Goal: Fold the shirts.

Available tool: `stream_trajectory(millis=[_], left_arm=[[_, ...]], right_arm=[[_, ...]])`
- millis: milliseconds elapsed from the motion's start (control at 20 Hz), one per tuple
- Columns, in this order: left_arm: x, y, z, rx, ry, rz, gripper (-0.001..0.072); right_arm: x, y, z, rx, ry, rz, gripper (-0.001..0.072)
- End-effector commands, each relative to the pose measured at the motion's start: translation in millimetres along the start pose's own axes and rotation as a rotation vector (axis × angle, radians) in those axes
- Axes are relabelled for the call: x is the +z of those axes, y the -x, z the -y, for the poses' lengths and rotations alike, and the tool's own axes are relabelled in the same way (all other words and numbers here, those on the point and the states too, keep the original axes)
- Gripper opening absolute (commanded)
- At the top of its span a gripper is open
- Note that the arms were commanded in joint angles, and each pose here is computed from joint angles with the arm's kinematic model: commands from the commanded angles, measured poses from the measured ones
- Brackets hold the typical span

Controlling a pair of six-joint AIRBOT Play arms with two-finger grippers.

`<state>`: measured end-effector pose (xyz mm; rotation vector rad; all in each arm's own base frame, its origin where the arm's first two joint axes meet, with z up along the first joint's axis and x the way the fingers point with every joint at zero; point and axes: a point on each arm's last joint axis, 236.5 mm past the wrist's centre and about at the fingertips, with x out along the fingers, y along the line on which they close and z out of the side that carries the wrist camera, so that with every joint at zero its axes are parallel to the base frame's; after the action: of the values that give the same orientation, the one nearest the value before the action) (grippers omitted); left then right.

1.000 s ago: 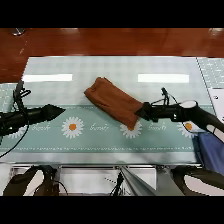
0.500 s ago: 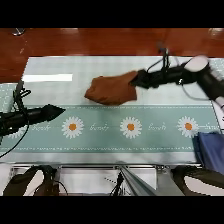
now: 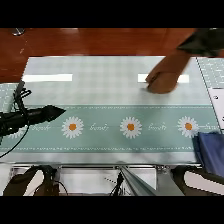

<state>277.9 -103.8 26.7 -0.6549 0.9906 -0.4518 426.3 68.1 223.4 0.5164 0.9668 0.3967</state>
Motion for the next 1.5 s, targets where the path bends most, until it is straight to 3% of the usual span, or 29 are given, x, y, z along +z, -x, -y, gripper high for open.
stream_trajectory(millis=[0,450,750,900,1100,1300,1350,1400,1450], left_arm=[[0,0,0,0.001,-0.003,-0.001,0.0024],[2,0,-1,0.005,-0.004,0.008,0.0024],[9,0,-5,0.022,-0.012,0.041,0.0024],[11,0,-6,0.025,-0.011,0.046,0.0024],[18,1,-10,0.042,-0.010,0.077,0.0024],[21,1,-12,0.049,-0.010,0.091,0.0024],[21,1,-12,0.050,-0.010,0.092,0.0023],[22,1,-12,0.050,-0.010,0.093,0.0024],[22,1,-12,0.051,-0.010,0.094,0.0024]], right_arm=[[6,67,45,-0.101,-0.132,0.064,0.0037],[-76,201,147,-0.464,-0.434,0.122,0.0034],[-175,241,194,-0.696,-0.732,0.145,0.0035],[-219,270,202,-0.852,-0.883,0.195,0.0037],[-290,318,192,-1.185,-1.069,0.222,0.0038],[-315,311,193,-1.223,-1.108,0.169,0.0041],[-319,310,195,-1.229,-1.119,0.154,0.0222],[-322,308,197,-1.229,-1.130,0.141,0.0495],[-323,308,199,-1.235,-1.137,0.129,0.0576]])
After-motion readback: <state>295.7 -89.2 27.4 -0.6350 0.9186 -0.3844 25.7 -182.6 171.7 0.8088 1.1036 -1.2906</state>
